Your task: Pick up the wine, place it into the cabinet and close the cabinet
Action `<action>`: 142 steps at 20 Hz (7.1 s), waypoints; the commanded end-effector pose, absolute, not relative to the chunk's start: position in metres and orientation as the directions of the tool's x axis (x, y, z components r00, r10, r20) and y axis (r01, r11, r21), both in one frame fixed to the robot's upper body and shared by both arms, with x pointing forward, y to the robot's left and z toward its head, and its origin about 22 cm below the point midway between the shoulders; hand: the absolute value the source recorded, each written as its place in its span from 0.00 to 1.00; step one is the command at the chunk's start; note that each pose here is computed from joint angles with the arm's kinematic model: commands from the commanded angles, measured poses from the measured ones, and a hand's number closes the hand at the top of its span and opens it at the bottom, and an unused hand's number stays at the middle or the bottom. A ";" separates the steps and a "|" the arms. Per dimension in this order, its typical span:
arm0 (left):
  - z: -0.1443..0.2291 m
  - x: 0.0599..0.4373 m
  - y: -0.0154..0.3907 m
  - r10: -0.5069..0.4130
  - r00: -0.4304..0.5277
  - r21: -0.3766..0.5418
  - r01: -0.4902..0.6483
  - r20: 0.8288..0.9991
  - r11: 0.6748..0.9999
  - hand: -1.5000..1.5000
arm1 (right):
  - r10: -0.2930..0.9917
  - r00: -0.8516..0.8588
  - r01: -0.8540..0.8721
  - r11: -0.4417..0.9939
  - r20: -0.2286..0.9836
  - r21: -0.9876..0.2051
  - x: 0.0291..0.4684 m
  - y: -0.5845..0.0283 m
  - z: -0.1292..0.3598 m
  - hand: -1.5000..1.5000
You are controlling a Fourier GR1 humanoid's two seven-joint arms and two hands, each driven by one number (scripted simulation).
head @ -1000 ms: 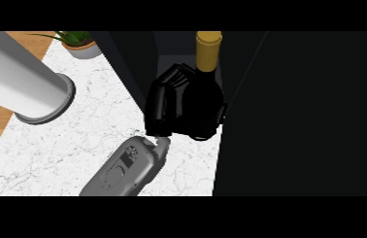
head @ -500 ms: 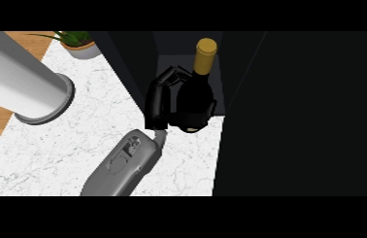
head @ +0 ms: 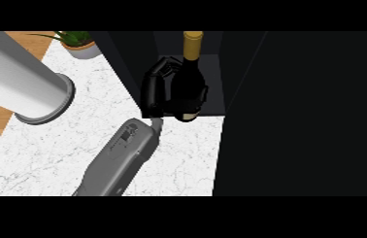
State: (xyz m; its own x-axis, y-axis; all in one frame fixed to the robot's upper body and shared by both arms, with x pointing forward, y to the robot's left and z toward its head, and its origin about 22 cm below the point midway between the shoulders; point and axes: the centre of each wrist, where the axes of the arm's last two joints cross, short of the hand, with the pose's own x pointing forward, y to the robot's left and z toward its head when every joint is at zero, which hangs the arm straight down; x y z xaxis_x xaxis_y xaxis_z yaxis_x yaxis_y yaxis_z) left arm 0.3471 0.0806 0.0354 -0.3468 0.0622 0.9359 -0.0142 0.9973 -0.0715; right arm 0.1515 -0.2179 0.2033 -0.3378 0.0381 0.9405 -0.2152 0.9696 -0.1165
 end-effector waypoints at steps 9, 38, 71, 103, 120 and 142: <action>0.040 0.369 0.085 0.098 -0.293 -0.103 -0.003 0.951 0.995 1.00 | -0.030 -0.368 -0.251 0.965 0.929 -0.068 0.140 -0.216 0.209 0.00; 0.049 0.434 0.094 -0.010 -0.328 -0.044 -0.156 0.945 0.987 1.00 | -0.058 -0.352 -0.295 0.954 0.934 -0.052 0.144 -0.217 0.201 0.00; 0.012 0.425 0.120 -0.102 -0.213 0.052 -0.228 0.972 0.972 0.00 | -0.071 -0.363 -0.307 0.951 0.929 -0.047 0.150 -0.205 0.203 0.00; -0.018 0.407 0.124 -0.008 -0.299 -0.023 -0.101 0.954 0.995 0.00 | -0.066 -0.376 -0.342 0.937 0.924 -0.072 0.146 -0.197 0.211 0.00; -0.034 0.394 0.128 0.145 -0.296 -0.173 -0.072 0.944 0.982 0.00 | -0.062 -0.366 -0.335 0.940 0.928 -0.069 0.150 -0.191 0.214 0.00; -0.015 0.251 0.043 0.204 -0.314 -0.205 0.031 0.927 0.978 0.00 | -0.029 -0.367 -0.247 0.967 0.930 -0.067 0.128 -0.217 0.207 0.00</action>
